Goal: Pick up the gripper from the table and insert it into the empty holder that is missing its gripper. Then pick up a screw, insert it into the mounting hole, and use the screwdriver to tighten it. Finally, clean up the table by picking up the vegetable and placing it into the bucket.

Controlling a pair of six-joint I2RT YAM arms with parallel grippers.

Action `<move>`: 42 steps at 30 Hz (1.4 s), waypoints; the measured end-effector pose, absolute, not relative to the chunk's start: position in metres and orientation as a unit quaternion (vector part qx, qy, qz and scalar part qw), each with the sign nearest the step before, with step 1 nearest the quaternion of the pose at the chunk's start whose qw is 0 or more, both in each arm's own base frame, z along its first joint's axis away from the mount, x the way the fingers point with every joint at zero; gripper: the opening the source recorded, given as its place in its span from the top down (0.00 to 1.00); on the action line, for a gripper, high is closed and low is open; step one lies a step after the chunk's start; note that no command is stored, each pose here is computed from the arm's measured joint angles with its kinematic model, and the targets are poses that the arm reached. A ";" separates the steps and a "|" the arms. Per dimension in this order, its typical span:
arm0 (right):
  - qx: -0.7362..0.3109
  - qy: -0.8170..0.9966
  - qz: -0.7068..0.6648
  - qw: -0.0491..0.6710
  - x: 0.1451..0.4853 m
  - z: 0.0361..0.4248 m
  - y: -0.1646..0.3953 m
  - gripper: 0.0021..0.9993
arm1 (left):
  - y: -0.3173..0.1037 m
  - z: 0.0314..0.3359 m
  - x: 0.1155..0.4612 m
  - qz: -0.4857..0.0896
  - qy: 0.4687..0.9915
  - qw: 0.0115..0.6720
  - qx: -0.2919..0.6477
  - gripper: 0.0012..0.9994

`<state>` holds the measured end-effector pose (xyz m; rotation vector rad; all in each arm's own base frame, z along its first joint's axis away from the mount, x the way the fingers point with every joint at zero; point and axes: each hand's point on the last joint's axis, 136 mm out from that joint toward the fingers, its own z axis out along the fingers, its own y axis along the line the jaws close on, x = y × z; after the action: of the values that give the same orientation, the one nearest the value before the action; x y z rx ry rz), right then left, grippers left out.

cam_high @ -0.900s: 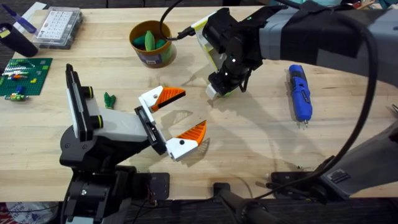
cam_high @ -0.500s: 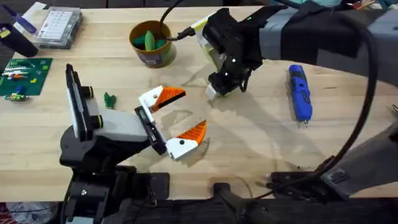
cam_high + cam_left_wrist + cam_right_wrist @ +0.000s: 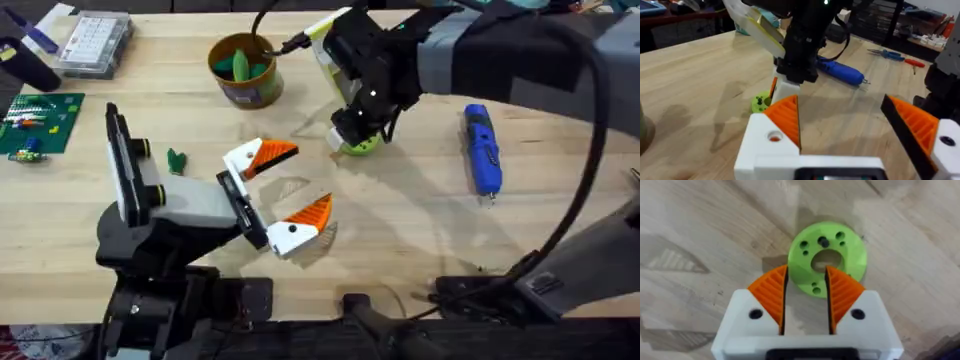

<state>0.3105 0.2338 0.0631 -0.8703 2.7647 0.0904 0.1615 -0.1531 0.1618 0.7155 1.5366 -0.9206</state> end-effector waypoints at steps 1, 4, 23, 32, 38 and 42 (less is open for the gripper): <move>-0.298 0.946 0.032 0.125 0.312 0.064 0.235 0.59 | -0.153 0.162 0.161 -0.392 0.655 0.570 0.305 0.01; -0.300 0.943 0.034 0.137 0.317 0.065 0.238 0.59 | -0.153 0.162 0.161 -0.392 0.655 0.570 0.305 0.01; -0.293 0.940 0.022 0.176 0.339 0.067 0.238 0.59 | -0.153 0.162 0.161 -0.392 0.655 0.570 0.305 0.01; -0.295 0.940 0.017 0.170 0.343 0.055 0.240 0.59 | -0.153 0.162 0.161 -0.392 0.655 0.570 0.305 0.01; -0.295 0.940 0.017 0.170 0.344 0.055 0.240 0.59 | -0.153 0.162 0.161 -0.393 0.655 0.570 0.304 0.01; -0.296 0.939 0.017 0.175 0.346 0.058 0.241 0.95 | -0.153 0.162 0.161 -0.392 0.655 0.570 0.305 0.01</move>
<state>0.3458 0.2406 0.0576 -0.8385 2.6609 0.0474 0.1615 -0.1531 0.1617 0.7150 1.5372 -0.9212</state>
